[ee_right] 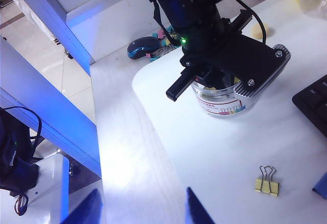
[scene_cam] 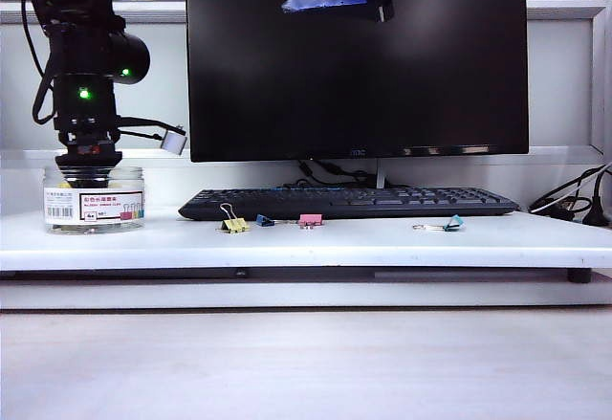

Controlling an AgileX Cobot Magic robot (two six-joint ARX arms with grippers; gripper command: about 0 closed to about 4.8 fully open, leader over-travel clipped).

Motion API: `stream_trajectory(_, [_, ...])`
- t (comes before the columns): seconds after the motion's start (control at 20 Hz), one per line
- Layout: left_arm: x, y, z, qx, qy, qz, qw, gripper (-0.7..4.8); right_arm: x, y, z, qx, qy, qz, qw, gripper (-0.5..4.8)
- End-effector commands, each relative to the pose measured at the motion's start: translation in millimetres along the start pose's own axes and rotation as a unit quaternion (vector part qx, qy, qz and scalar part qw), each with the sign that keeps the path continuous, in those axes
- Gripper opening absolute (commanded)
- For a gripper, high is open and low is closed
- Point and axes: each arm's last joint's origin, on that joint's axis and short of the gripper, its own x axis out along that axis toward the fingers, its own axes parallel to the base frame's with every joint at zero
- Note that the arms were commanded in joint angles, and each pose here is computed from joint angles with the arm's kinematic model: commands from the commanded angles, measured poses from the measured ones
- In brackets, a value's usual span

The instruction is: Take the clips out of the round transparent plastic box and place them on the table.

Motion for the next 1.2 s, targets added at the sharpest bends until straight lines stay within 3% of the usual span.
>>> stream_trajectory(0.05, [-1.7,2.1,1.5,0.007,-0.01,0.01,1.0,0.57,-1.1,1.7,3.2,-0.008,-0.006,0.002,1.0,2.12])
stream_trajectory(0.7, [25.0,5.0,4.8,0.013,-0.018,-0.021,1.0,0.57,-1.1,1.7,3.2,-0.009,-0.006,0.002,1.0,2.12])
stream_trajectory(0.8, [28.1,5.4,5.4,0.012,-0.018,-0.022,1.0,0.37,-1.1,1.7,3.2,-0.01,-0.006,0.002,1.0,2.12])
stream_trajectory(0.85, [29.9,5.7,5.7,0.009,-0.02,-0.018,1.0,-0.08,-1.1,1.7,3.2,-0.01,-0.006,0.002,1.0,2.12])
stream_trajectory(1.05, [29.9,8.1,7.4,-0.018,-0.023,-0.003,1.0,-0.06,-1.1,1.7,3.2,-0.01,-0.006,0.002,1.0,2.12])
stream_trajectory(1.2, [29.8,8.8,8.0,-0.034,0.002,0.018,0.999,-0.06,-1.1,1.8,3.1,-0.009,-0.006,0.003,1.0,2.12])
